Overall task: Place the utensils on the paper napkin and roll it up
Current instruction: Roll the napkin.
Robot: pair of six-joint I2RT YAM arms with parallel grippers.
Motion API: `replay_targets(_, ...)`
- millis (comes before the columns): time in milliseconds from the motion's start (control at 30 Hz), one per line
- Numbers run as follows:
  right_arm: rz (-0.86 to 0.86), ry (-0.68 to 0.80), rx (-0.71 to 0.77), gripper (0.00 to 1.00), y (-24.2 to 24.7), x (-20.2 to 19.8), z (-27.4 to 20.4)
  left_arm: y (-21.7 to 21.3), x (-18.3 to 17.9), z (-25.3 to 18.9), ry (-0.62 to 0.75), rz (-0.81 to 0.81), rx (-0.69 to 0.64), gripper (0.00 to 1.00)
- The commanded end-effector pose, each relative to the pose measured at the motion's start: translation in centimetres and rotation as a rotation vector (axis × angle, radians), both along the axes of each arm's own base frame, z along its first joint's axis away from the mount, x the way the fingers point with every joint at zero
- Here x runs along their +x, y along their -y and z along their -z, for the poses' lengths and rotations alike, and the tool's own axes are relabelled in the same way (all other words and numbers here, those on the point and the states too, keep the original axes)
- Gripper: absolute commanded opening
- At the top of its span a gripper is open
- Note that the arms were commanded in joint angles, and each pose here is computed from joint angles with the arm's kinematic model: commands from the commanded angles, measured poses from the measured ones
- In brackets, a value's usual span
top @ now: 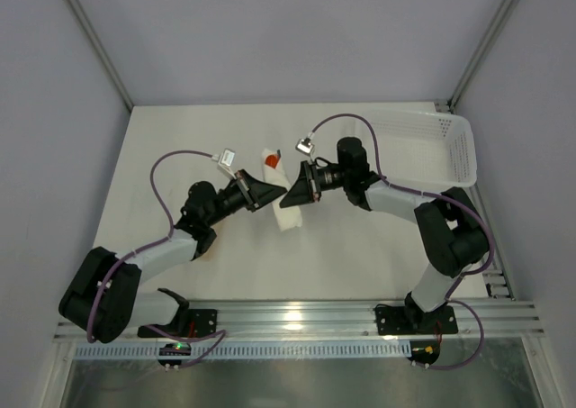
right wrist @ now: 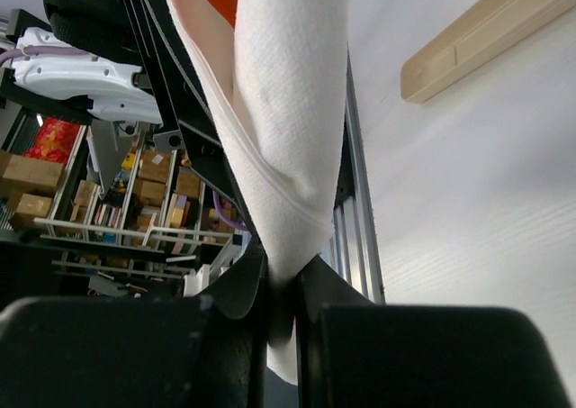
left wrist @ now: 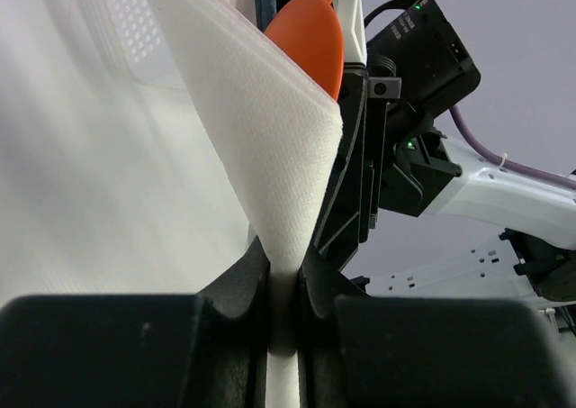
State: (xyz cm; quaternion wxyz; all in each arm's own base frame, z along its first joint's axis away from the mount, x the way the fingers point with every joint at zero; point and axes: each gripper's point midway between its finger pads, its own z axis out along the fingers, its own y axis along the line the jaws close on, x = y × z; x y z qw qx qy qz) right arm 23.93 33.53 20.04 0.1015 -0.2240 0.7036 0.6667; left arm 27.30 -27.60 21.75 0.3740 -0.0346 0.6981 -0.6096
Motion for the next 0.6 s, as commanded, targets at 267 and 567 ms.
replay_targets(267, 0.005, 0.081, 0.101, 0.03, -0.1, -0.1, -1.9, 0.3, -0.6, -0.7, 0.026, 0.023, 0.010, 0.34)
replay_targets(567, 0.046, 0.095, 0.023, 0.03, 0.1, 0.4, -0.6, -0.2, -0.8, -0.6, 0.033, 0.004, 0.045, 0.46)
